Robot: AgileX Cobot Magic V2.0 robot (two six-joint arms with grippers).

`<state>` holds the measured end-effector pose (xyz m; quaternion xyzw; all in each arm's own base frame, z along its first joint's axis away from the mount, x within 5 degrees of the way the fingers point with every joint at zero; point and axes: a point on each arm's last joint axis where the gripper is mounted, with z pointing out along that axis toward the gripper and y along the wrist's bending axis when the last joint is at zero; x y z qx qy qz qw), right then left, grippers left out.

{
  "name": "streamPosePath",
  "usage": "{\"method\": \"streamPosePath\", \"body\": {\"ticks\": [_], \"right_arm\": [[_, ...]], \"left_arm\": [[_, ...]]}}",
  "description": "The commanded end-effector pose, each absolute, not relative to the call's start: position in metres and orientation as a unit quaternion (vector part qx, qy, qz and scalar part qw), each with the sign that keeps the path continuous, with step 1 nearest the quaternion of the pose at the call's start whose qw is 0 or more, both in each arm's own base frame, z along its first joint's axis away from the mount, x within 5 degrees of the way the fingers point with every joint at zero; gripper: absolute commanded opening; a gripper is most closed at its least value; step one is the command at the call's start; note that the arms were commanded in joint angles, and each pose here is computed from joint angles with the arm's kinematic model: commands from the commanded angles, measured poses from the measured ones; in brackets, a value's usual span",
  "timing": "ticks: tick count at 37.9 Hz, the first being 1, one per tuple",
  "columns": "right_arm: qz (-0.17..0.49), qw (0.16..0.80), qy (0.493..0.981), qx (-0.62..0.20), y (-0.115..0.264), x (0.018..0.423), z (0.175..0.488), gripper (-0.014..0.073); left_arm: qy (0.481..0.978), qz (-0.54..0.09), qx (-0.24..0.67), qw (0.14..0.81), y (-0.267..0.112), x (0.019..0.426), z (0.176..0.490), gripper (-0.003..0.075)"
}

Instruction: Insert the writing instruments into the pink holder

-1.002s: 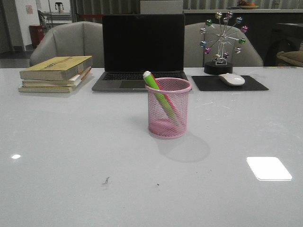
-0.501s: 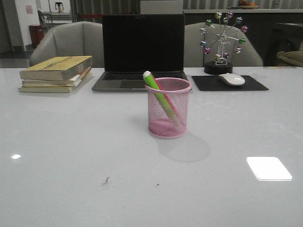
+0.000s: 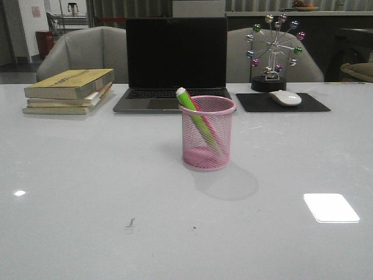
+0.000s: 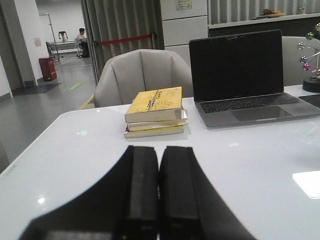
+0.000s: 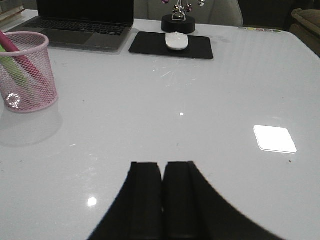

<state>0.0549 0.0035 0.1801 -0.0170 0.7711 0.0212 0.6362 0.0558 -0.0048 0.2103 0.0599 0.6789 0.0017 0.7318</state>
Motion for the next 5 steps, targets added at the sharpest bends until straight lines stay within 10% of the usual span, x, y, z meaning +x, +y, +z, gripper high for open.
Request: {"method": "streamPosePath", "body": {"ticks": [1,5], "right_arm": [[0.017,0.674,0.738,-0.015,0.0028,0.0551,0.1884,0.002],[0.017,0.674,0.738,-0.015,0.0028,0.0551,0.1884,0.002]], "left_arm": [[0.639,-0.003,0.049,0.767,-0.0042,0.0533,0.2182,0.0099],[0.639,-0.003,0.049,0.767,-0.0042,0.0533,0.2182,0.0099]]}}
